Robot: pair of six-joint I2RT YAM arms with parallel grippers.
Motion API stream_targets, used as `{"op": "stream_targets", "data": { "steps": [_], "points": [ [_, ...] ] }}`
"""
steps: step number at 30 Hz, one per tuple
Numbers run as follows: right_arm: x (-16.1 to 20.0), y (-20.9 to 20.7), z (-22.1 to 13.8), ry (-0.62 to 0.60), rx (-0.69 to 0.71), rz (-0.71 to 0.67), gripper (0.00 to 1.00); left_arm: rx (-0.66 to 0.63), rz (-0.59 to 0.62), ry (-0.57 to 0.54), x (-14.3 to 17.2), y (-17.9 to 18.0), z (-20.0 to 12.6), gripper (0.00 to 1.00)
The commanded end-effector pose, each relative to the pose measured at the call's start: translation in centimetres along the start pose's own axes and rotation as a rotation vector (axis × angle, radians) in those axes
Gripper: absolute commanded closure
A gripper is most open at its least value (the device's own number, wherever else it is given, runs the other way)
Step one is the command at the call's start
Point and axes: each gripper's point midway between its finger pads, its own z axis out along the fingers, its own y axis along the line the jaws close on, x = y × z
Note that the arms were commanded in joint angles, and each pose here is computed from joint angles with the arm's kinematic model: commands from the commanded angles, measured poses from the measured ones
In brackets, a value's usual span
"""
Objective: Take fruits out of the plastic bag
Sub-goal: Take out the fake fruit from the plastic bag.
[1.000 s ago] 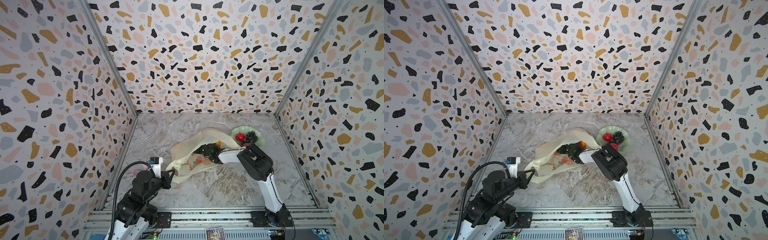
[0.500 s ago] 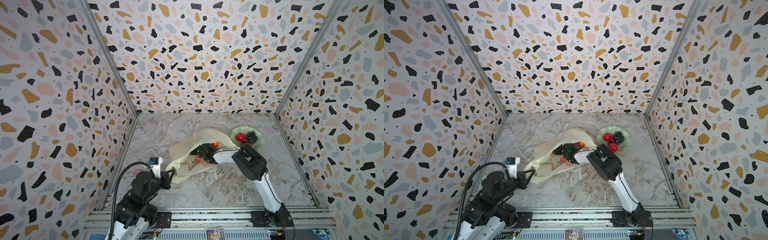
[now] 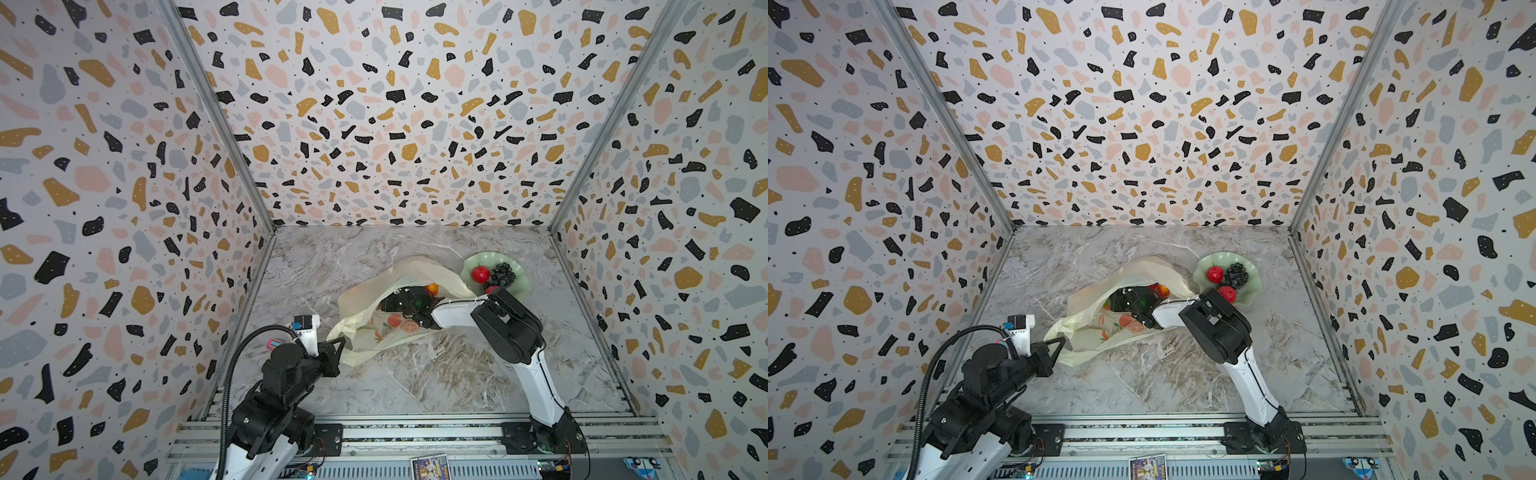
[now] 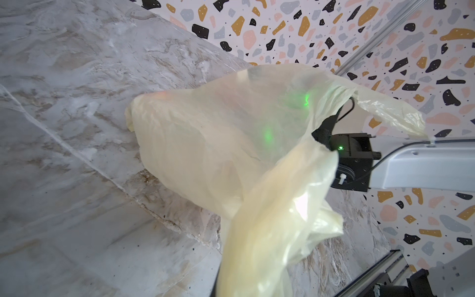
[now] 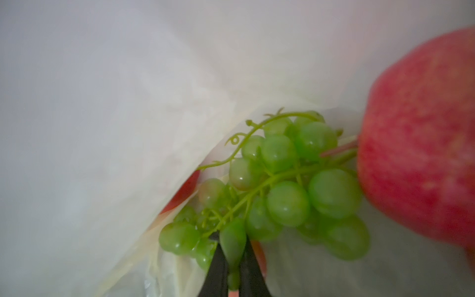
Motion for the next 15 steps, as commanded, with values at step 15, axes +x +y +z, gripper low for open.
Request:
{"op": "stream_targets", "data": {
  "steps": [15],
  "points": [
    [-3.6,10.7,-11.4,-0.024,-0.344,-0.190,0.93,-0.049,-0.056,-0.122,-3.1,0.3,0.3,0.99]
  ]
}}
